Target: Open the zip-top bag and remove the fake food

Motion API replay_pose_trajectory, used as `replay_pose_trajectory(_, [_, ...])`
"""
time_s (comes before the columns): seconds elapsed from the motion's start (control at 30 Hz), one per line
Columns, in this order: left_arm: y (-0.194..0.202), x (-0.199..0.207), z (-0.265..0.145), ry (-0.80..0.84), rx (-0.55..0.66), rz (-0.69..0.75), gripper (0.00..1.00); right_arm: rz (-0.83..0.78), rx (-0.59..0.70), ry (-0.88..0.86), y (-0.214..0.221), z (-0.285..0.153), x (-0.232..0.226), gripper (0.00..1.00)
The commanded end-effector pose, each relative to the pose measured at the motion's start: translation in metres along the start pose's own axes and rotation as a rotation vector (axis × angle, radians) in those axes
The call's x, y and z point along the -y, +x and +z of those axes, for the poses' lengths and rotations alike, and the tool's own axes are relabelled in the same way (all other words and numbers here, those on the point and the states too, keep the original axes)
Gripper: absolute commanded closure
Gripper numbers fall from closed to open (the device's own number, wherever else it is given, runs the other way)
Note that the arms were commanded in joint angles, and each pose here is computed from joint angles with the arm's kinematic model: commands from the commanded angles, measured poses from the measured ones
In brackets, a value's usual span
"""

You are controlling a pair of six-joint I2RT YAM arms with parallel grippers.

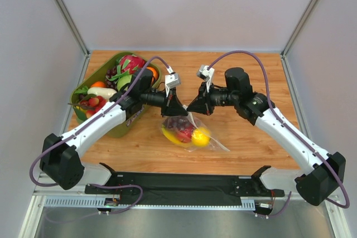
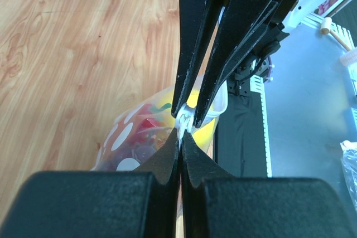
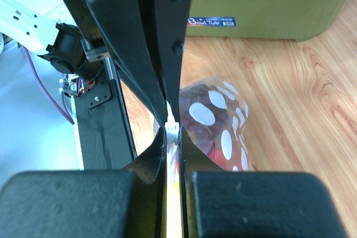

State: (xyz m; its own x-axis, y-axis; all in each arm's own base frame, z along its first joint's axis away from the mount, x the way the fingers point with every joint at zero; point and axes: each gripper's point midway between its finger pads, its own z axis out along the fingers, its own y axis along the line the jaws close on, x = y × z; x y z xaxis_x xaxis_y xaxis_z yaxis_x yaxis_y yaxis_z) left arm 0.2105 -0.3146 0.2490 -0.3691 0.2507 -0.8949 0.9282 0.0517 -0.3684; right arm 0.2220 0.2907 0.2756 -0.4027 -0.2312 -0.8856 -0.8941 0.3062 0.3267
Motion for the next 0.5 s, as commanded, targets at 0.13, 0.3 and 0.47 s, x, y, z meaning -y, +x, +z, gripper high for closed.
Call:
replay_pose_trajectory(0.13, [-0.030,-0.001,-0.014,-0.045,0.088,0.111,1.00,0.040,-0.056,-0.001,0.019,-0.005,-0.005,1.00])
replay_pose_trajectory(0.3, [-0.031,-0.013,-0.018,-0.115,0.087,0.105,1.00,0.047,-0.065,-0.002,0.022,-0.005,-0.005,1.00])
replay_pose_trajectory(0.47, [-0.030,-0.036,-0.027,-0.240,0.076,0.078,1.00,0.056,-0.075,-0.005,0.025,-0.004,-0.004,1.00])
